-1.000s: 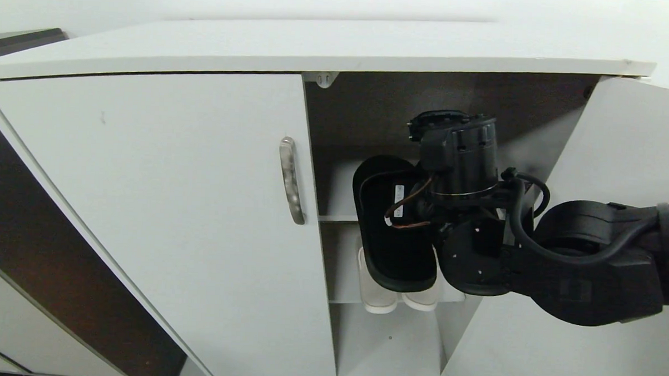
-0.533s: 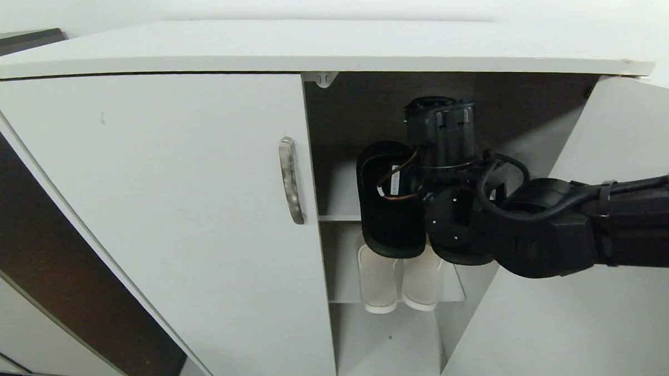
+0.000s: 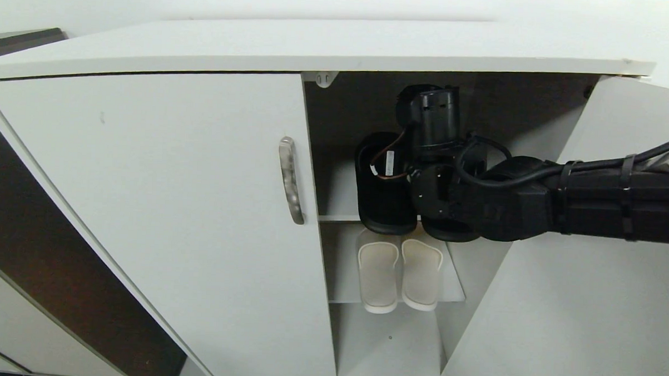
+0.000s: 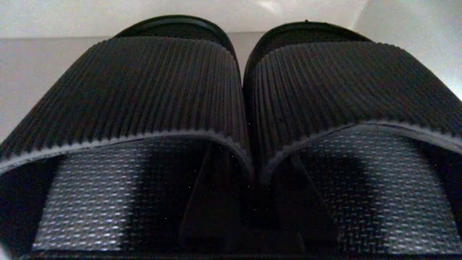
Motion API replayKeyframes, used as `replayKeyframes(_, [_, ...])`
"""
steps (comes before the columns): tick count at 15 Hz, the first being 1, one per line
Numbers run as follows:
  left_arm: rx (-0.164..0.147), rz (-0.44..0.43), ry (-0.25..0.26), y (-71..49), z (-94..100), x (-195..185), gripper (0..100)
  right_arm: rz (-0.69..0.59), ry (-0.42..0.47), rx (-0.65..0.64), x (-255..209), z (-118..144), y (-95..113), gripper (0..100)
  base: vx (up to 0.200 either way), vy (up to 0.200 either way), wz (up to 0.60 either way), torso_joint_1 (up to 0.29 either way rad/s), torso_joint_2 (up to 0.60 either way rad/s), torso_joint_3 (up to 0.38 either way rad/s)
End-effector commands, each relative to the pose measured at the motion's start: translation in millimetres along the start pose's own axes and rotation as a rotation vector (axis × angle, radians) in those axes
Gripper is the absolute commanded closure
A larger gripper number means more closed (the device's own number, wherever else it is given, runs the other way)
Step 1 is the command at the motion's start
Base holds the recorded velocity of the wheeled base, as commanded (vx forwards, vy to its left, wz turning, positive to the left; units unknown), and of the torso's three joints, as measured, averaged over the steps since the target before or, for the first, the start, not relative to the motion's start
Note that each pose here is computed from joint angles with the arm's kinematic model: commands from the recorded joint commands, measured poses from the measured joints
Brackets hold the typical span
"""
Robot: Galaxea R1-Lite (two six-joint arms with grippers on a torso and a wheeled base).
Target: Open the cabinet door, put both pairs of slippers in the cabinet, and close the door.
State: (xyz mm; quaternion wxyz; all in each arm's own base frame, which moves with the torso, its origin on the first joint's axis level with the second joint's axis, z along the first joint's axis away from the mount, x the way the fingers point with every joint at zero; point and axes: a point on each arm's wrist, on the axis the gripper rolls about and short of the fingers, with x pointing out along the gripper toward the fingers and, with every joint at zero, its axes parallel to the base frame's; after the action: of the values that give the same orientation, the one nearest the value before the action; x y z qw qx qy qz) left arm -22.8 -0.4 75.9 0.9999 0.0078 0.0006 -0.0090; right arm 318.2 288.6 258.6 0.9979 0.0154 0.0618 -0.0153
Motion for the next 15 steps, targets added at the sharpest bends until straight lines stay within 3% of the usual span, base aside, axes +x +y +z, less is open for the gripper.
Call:
replayKeyframes(1, [0.000,0.000,0.000,0.0,-0.1,0.0,100,0.007,0.009,-0.006,4.6,-6.1,3.4,100,0.000,0.000,0.00,0.000,0.00,0.000])
replayKeyframes(15, [0.000,0.000,0.000,0.0,-0.1,0.0,100,0.011,0.024,-0.012,8.5,-12.1,2.9,100,0.000,0.000,0.00,0.000,0.00,0.000])
